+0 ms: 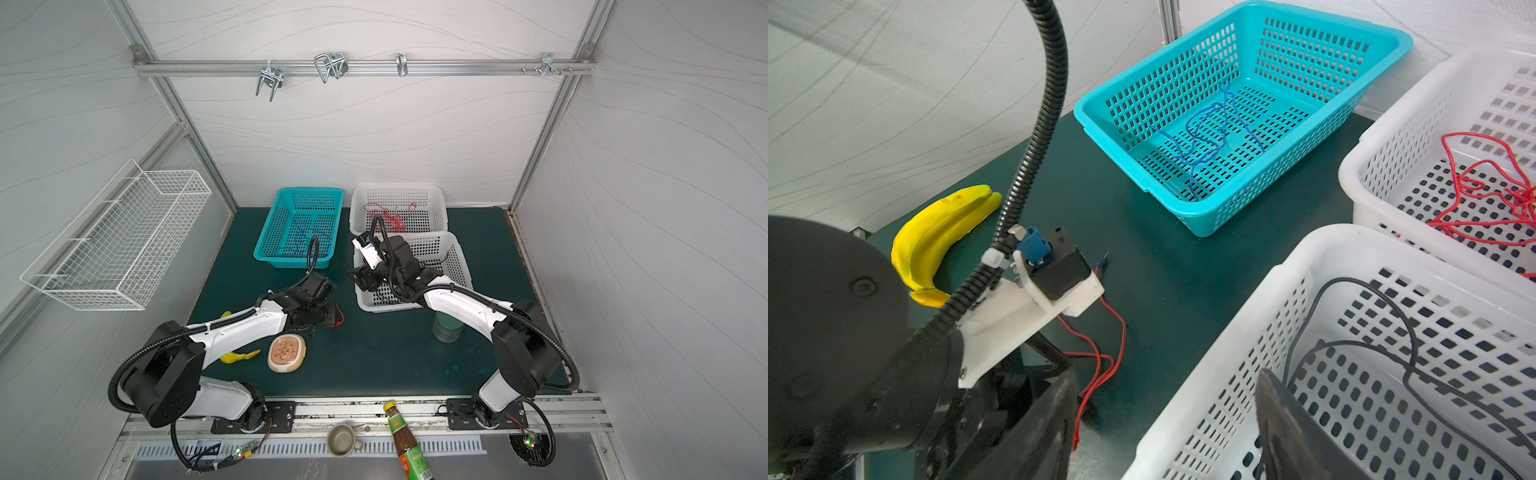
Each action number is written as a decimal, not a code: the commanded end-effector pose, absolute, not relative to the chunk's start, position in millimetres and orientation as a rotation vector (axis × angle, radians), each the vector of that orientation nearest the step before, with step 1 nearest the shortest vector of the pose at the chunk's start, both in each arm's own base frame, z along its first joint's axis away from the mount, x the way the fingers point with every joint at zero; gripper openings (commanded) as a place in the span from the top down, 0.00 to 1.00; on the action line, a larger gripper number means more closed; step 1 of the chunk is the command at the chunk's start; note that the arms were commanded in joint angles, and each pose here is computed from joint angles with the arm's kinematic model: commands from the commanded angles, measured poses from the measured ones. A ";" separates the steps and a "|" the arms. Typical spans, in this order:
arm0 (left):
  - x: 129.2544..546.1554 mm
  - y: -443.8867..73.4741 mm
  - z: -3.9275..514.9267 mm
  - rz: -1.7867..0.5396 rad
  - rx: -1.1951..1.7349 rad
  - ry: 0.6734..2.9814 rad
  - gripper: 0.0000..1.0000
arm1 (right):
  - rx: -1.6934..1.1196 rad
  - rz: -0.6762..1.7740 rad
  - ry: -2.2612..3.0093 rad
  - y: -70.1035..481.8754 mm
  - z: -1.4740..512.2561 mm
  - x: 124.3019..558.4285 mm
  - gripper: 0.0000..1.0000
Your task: Untangle the cables
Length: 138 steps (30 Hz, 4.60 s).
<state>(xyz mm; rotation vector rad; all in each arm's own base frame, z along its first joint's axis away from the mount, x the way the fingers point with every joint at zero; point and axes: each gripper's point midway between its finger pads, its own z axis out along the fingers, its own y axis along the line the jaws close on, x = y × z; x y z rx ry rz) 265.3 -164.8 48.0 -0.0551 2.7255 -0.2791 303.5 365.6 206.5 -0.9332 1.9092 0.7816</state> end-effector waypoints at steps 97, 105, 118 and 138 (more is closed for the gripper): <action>264.0 -192.9 268.7 -0.898 -0.050 1.952 1.00 | -0.890 1.266 1.739 437.5 213.6 269.4 0.83; 264.7 -187.3 262.4 -0.850 -0.059 1.977 1.00 | -0.896 1.249 1.741 435.2 215.8 269.3 0.96; 265.8 -179.9 244.5 -0.766 -0.064 2.035 0.35 | -0.836 1.103 1.765 417.9 226.5 296.8 0.99; 261.1 -155.9 225.9 -0.626 -0.100 2.067 0.24 | -0.486 0.770 1.807 311.0 256.8 434.2 1.00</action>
